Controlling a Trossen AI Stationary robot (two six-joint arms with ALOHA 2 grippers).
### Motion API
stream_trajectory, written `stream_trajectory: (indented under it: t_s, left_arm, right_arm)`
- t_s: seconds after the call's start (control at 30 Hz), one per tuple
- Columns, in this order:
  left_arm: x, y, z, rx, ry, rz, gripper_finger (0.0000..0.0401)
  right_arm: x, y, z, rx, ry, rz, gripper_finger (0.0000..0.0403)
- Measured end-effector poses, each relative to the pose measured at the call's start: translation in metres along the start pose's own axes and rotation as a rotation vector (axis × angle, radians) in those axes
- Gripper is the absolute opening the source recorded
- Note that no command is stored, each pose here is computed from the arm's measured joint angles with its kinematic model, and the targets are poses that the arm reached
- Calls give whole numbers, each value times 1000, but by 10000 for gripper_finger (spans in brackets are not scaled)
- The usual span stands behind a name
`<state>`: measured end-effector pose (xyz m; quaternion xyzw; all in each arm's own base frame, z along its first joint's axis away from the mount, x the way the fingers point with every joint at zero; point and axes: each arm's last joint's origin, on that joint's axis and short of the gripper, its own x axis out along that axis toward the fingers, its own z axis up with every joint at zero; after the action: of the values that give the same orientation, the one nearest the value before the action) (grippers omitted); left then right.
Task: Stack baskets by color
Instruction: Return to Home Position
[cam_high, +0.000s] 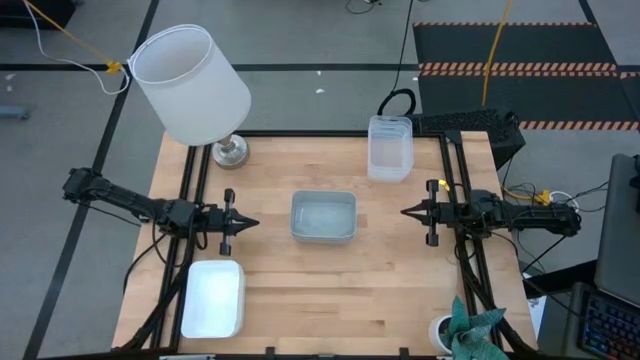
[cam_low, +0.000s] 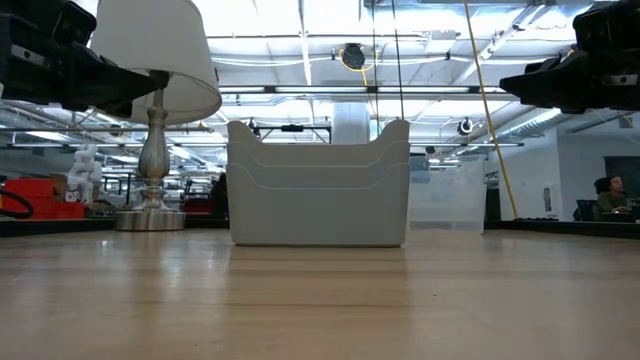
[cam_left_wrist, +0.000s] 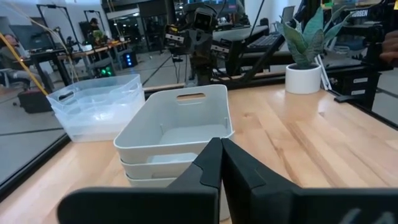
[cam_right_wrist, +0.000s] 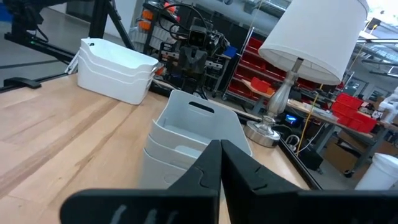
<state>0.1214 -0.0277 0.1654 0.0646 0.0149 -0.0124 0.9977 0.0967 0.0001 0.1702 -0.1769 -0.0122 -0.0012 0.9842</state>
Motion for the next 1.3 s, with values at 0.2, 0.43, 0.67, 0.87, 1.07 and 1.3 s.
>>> stream_trajectory:
  t_s: [0.2,0.43,0.67,0.87,1.07,1.3]
  left_arm:
    - [-2,0,1,27,-6,-4,3]
    - [-11,5,7,50,-70,3,3]
    - [-19,9,2,23,-44,5,3]
    - [-23,9,0,14,-35,-17,2]
    - [-26,10,3,73,-67,-2,4]
    - [-25,12,2,78,-66,-41,4]
  right_arm:
    - [1,0,-1,0,7,1,0]
    - [1,0,-1,3,6,3,0]
    - [1,0,-1,3,6,3,0]
    - [1,0,-1,3,6,3,0]
    - [1,0,-1,3,6,3,0]
    - [1,0,-1,3,6,3,0]
